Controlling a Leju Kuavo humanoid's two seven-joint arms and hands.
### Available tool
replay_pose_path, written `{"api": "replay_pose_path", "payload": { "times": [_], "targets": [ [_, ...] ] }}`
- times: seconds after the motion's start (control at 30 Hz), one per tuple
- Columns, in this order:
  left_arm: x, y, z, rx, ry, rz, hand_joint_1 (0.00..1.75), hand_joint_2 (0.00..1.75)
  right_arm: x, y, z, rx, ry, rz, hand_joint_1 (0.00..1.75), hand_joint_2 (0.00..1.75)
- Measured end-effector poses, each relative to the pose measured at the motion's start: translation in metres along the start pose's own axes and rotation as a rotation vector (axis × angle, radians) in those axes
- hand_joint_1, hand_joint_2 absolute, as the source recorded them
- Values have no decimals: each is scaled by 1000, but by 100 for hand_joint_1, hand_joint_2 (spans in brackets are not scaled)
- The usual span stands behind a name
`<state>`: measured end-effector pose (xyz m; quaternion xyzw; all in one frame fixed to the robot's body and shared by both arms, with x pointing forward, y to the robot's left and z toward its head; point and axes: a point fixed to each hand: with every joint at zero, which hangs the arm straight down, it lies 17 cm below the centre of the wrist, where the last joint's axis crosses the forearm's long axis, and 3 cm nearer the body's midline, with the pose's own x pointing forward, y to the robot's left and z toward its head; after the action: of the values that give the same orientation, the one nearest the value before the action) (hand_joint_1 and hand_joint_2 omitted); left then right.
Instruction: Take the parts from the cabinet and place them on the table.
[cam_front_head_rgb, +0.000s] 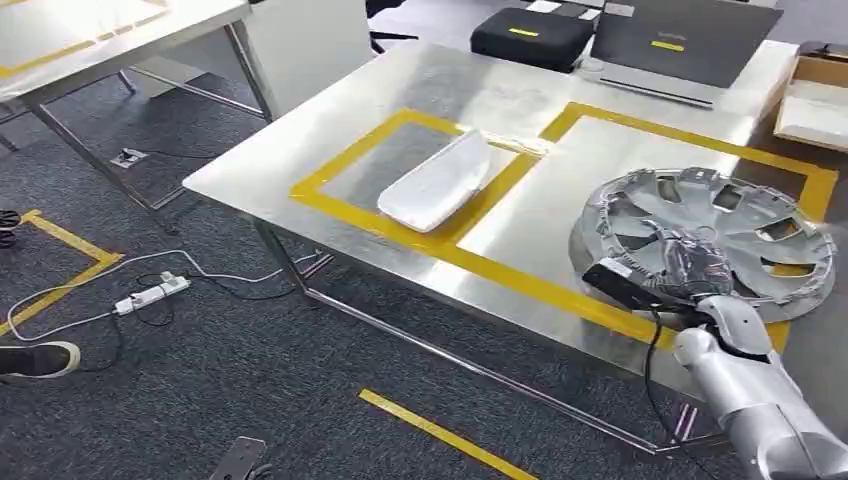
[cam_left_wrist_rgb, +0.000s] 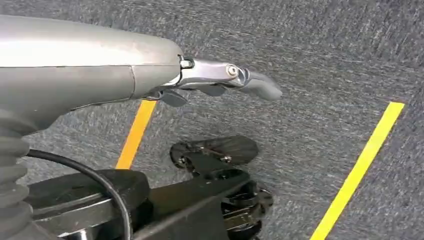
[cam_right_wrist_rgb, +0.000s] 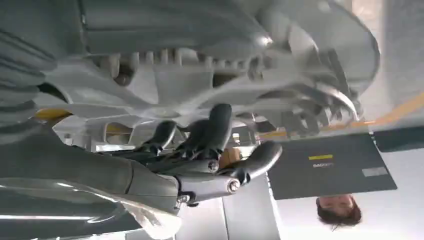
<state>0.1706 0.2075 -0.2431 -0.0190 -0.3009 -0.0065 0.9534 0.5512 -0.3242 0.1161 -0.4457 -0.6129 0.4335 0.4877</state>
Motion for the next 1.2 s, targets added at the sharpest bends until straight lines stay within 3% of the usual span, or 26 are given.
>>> {"api": "replay_pose_path", "payload": {
  "times": [0.6,1.2],
  "targets": [
    [-2,6,0,20,8,12,0,0,59,-77,-4,-202,-159,-196,0,0],
    [-8,5,2,24,16,21,0,0,102,-134,26,-368,-259,-384,0,0]
  ]
}}
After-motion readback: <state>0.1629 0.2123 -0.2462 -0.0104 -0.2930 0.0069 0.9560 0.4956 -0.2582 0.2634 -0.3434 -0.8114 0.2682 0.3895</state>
